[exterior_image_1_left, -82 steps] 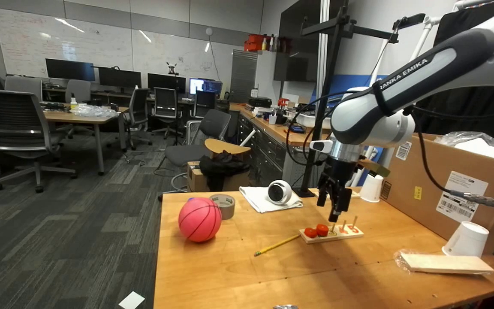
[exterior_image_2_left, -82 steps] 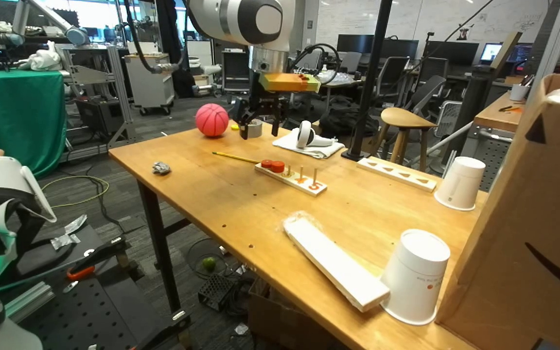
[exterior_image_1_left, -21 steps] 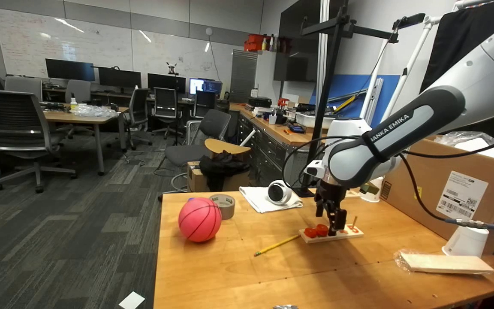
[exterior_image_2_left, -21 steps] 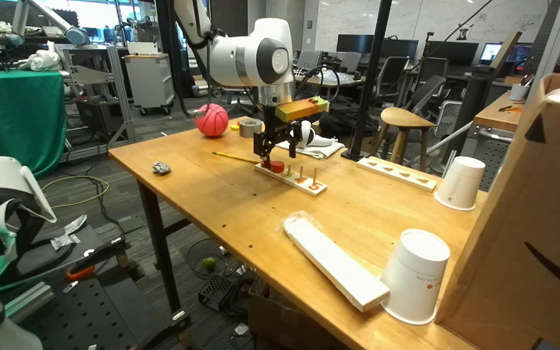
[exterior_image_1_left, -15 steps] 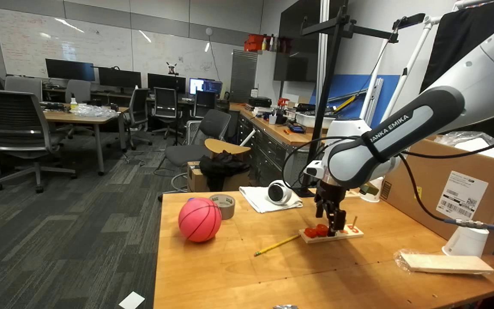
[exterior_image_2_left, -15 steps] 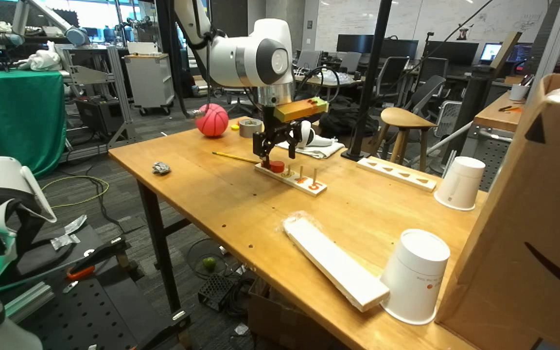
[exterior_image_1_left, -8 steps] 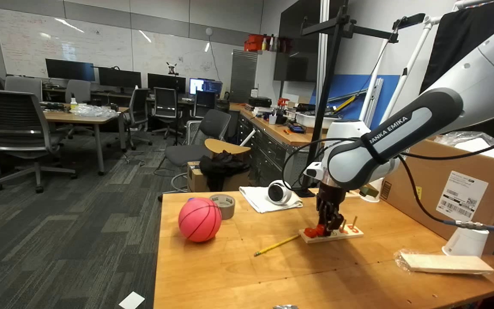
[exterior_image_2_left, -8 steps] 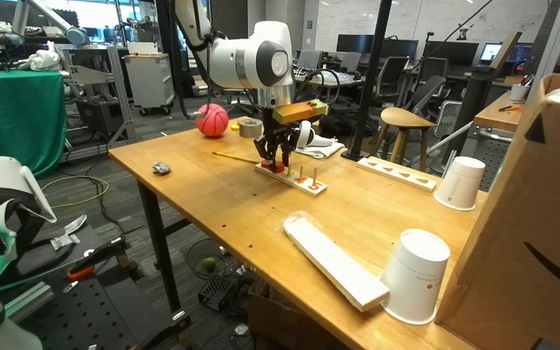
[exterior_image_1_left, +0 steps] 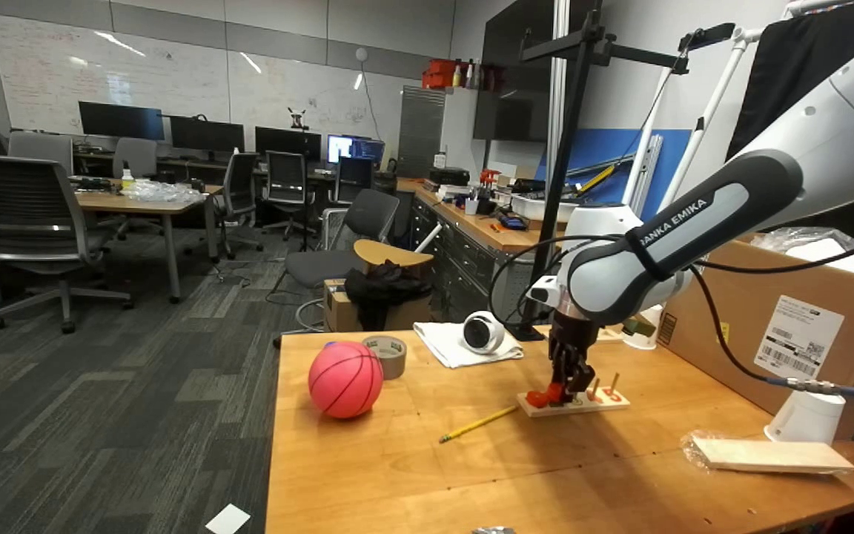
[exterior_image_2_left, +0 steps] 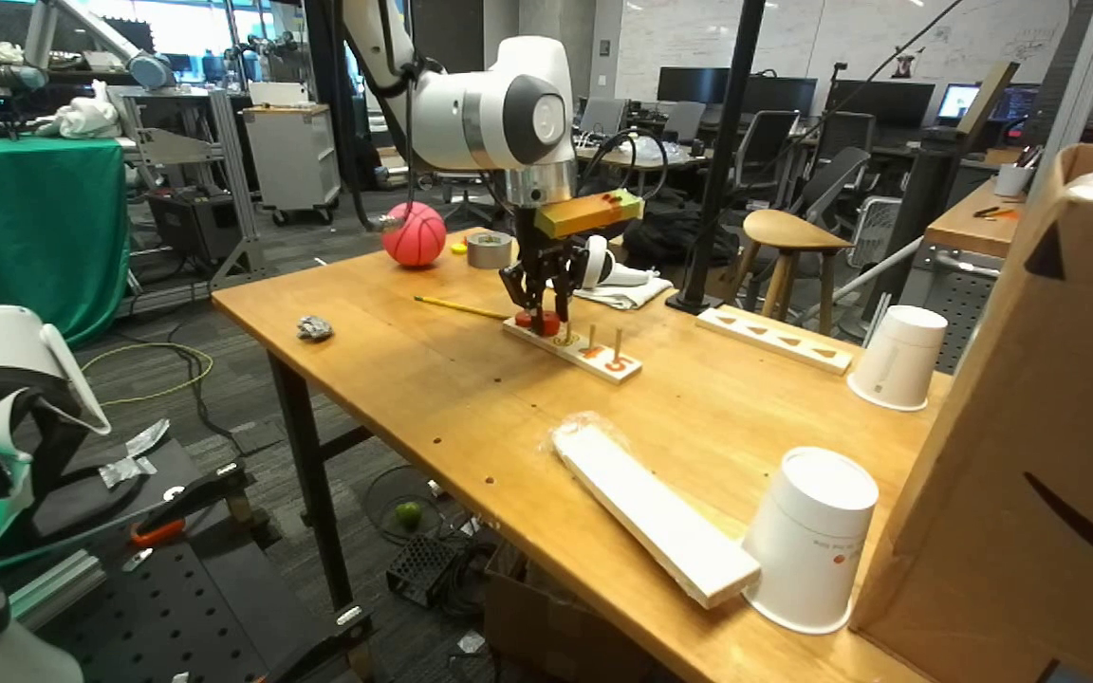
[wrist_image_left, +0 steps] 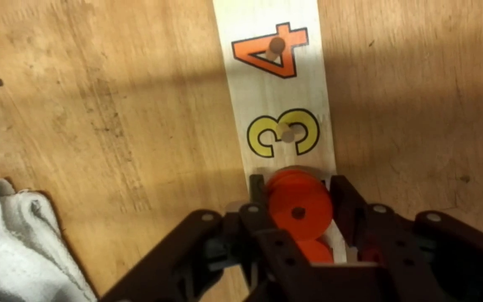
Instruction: Place the right and left stacks of orange round blocks in the first right position on the wooden board, respectively.
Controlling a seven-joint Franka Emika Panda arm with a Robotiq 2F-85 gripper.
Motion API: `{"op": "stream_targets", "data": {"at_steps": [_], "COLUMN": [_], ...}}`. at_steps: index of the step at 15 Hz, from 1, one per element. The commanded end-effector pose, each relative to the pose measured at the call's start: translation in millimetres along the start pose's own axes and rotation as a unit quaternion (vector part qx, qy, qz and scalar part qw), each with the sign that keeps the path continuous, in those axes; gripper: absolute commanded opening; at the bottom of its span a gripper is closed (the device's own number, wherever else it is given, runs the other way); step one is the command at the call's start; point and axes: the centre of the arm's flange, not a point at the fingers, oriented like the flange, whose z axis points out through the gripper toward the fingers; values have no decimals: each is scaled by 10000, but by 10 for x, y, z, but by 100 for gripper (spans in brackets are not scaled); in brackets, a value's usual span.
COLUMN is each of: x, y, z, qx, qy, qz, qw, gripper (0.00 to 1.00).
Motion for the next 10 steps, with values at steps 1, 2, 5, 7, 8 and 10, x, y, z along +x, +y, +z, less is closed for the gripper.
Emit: {"op": "stream_targets", "data": {"at_steps": [1, 2, 5, 7, 8, 10], "x": [-75, -110, -212, -338, -423, -598], "y": [45, 52, 95, 151, 185, 242], "z": [-234, -275, -368, -424, -443, -474], "qx": [-205, -246, -354, -431, -468, -528], "qy": [-165, -181, -269, -358, -430, -566], "qz": [84, 116, 211, 313, 377, 526], "qw": [9996, 9995, 9988, 9979, 9973, 9956], "gripper": [17, 17, 17, 17, 17, 17]}}
